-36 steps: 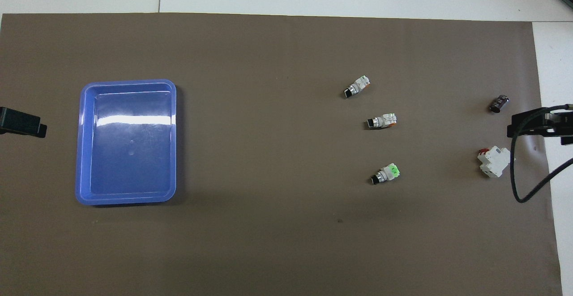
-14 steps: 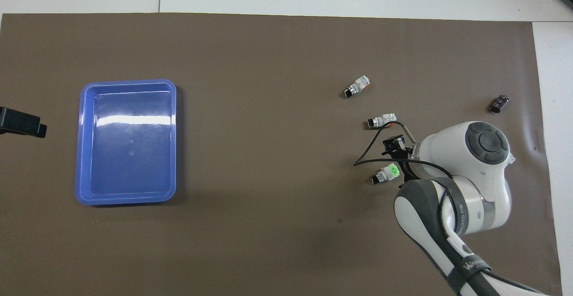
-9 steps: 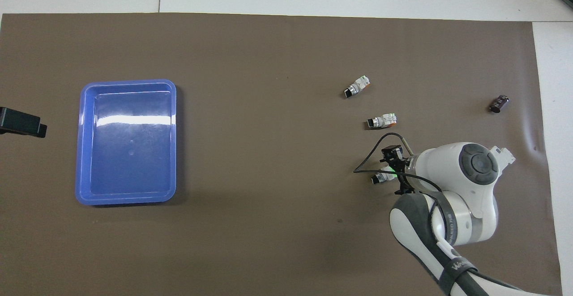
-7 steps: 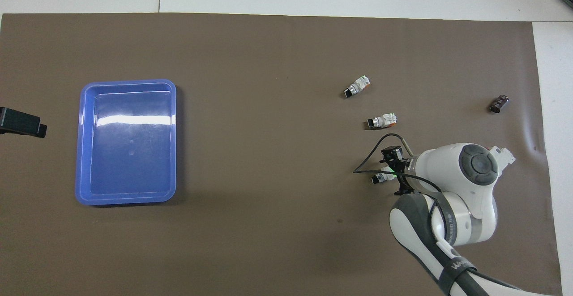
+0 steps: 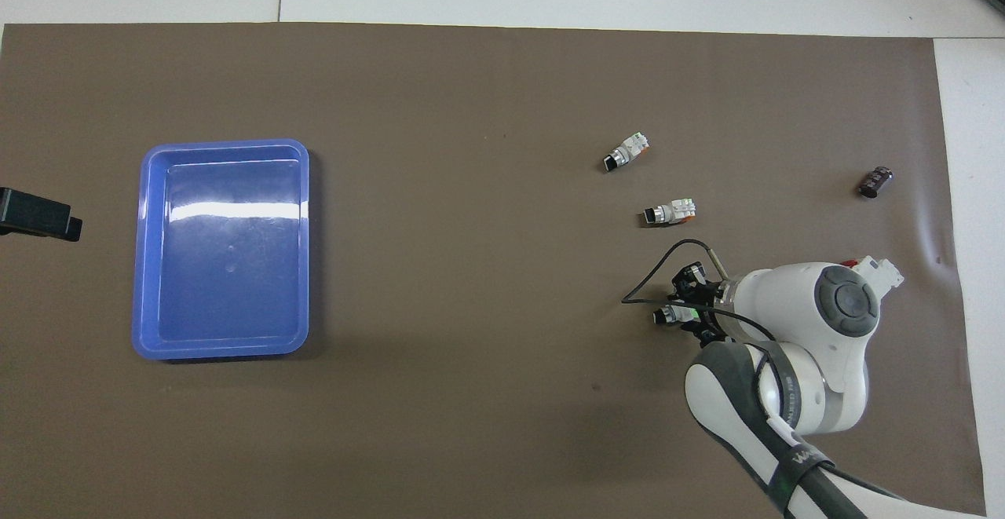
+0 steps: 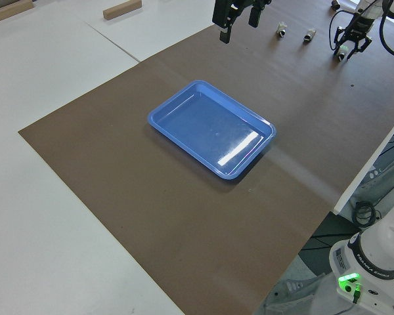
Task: Turn and place switch with both arms
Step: 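Lift the switch with the right gripper while the left gripper approaches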
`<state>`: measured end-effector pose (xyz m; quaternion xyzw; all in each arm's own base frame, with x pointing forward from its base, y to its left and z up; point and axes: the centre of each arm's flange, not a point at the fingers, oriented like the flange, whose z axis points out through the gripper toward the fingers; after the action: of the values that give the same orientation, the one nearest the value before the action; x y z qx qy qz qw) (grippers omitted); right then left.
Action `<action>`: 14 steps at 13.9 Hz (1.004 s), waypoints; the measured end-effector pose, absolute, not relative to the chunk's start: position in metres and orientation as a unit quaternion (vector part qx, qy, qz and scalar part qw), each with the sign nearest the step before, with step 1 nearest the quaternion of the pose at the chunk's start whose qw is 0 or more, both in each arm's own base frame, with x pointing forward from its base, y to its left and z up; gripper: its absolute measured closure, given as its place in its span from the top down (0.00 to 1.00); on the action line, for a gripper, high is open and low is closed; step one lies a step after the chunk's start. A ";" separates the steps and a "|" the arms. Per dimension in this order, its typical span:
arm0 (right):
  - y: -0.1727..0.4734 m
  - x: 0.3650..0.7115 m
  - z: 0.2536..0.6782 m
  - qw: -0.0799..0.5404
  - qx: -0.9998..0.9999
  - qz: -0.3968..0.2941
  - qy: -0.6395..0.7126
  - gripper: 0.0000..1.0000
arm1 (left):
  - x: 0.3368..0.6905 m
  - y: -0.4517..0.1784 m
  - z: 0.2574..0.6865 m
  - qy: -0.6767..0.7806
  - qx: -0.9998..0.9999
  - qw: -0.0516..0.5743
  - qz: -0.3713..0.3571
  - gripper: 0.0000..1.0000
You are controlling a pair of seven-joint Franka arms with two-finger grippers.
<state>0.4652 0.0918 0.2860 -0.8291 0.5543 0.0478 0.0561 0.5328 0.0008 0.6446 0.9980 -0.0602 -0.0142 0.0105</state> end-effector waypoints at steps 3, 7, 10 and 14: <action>0.123 0.485 0.318 0.099 -0.806 0.109 0.573 0.41 | 0.533 0.001 0.645 -0.060 0.998 0.010 -0.014 1.00; 0.164 0.523 0.384 0.180 -0.736 0.188 0.625 0.41 | 0.533 0.001 0.645 -0.060 0.998 0.010 -0.014 1.00; 0.215 0.540 0.429 0.234 -0.667 0.242 0.665 0.41 | 0.533 0.001 0.645 -0.060 0.998 0.010 -0.014 1.00; 0.283 0.538 0.485 0.268 -0.610 0.295 0.685 0.41 | 0.533 0.001 0.645 -0.060 0.998 0.010 -0.014 1.00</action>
<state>0.5382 0.2827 0.4852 -0.6098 0.6853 0.2950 0.2676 0.5328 0.0008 0.6446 0.9980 -0.0602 -0.0142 0.0105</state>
